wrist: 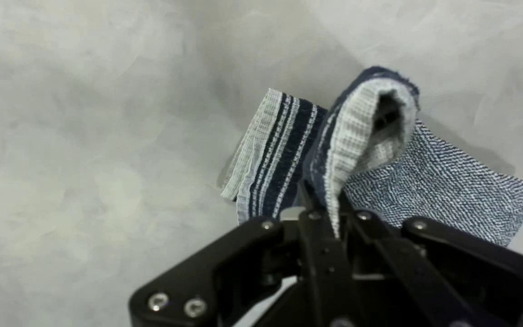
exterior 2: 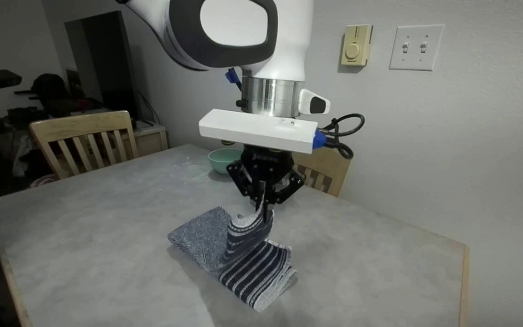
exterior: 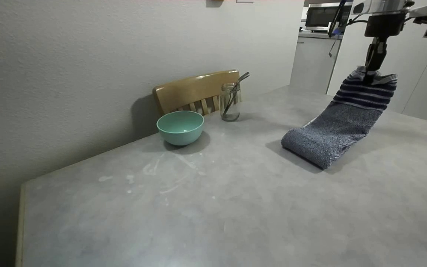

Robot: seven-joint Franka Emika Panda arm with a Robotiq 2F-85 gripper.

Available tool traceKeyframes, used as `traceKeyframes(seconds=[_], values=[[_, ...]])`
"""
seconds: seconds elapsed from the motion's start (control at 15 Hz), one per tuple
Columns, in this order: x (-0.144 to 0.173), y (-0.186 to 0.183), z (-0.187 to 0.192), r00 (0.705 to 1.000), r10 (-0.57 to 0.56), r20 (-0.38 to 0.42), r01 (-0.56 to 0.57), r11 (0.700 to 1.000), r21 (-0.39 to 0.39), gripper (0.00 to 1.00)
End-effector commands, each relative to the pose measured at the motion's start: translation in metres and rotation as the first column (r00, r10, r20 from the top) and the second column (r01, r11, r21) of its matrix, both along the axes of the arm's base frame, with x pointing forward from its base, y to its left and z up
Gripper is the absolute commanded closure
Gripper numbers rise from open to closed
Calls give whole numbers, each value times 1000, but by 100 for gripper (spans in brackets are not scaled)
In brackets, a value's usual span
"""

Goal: Fold the towel on the table.

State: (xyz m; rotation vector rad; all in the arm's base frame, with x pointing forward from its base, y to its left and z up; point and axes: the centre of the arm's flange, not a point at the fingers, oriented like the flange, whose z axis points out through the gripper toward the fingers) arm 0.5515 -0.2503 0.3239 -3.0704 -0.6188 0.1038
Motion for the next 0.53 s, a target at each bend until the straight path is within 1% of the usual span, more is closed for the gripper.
traceKeyframes(seconds=[0.0,0.07,0.13,0.2,0.33,0.4,0.47], values=[[19,-11,5,1000,4,2,-4,1000,3,98],[21,-12,6,1000,3,-6,-3,1000,17,98],[23,-13,3,1000,3,-13,-3,1000,23,68],[24,-12,2,1000,4,-25,-3,1000,30,67],[24,-10,-2,999,7,-35,-6,999,37,55],[24,-8,-3,999,10,-41,-8,999,41,46],[24,-6,-5,999,12,-44,-10,999,40,40]])
